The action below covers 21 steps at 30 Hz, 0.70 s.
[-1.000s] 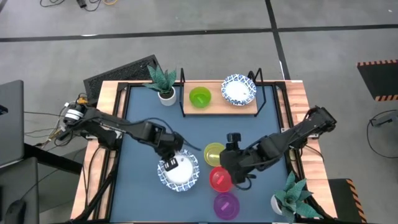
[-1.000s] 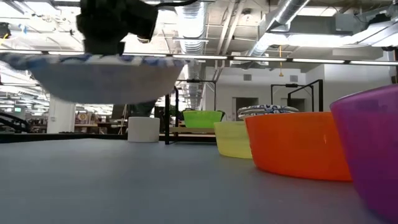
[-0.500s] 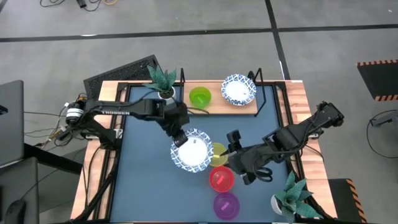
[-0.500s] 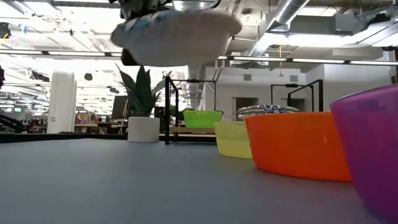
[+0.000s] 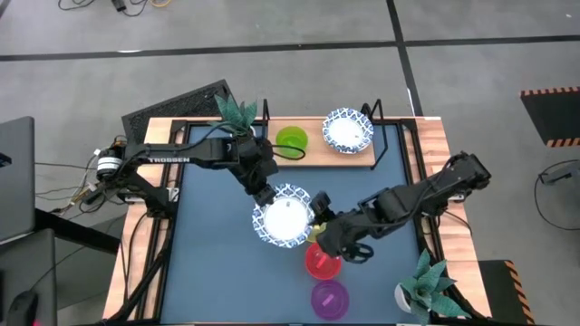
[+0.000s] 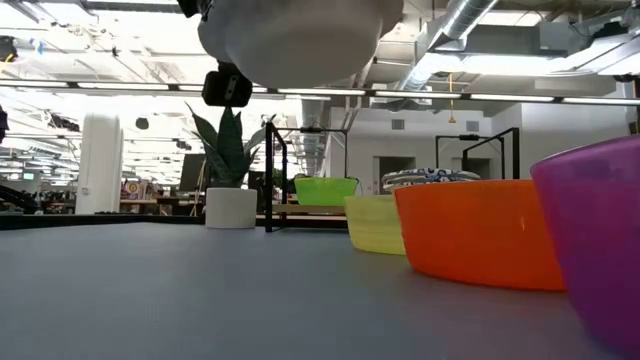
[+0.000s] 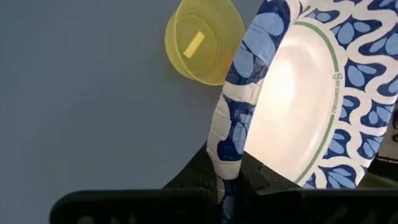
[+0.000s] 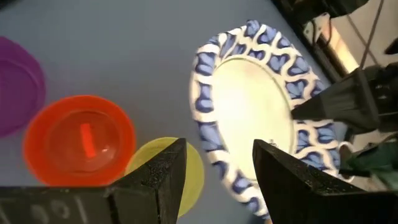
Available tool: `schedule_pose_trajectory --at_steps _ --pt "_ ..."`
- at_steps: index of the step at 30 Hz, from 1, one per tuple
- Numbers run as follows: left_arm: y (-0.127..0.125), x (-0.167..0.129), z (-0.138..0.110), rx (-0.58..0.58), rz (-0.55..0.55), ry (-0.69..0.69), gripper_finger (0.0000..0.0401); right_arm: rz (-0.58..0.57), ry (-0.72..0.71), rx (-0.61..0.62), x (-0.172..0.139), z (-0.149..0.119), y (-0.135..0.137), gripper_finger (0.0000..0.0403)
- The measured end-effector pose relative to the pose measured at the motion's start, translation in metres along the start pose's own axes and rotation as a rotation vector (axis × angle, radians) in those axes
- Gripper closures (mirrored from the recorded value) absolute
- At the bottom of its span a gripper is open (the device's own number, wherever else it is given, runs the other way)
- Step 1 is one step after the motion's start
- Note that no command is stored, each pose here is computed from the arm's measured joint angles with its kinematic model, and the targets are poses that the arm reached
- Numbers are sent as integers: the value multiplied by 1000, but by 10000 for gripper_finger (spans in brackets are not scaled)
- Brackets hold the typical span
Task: Place and stack bowls onto a shelf
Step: Stack the white patterned bowl on top of the white patterned bowl on the shelf
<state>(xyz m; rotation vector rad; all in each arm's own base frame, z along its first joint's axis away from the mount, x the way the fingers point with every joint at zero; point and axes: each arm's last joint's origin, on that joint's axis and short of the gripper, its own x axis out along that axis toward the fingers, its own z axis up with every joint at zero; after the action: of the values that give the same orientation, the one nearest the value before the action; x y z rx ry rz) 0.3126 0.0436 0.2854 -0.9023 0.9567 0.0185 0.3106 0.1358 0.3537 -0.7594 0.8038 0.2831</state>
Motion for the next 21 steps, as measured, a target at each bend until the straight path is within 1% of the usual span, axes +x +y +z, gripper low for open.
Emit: schedule_pose_trajectory --at_steps 6,9,14,18,21 --pt "-1 0 0 -12 -34 21 399 -35 -27 -62 3 0 -11 193" --pt "-2 0 0 -17 -43 25 399 -8 -39 -54 4 -2 -13 193" --pt "-1 -1 1 -17 -59 24 399 39 -68 -21 3 0 -10 195" --pt "2 -4 7 -37 -67 -8 399 40 -85 -42 1 4 -6 200" --pt "0 -5 11 -44 -117 -19 399 41 -86 -44 1 4 -5 203"
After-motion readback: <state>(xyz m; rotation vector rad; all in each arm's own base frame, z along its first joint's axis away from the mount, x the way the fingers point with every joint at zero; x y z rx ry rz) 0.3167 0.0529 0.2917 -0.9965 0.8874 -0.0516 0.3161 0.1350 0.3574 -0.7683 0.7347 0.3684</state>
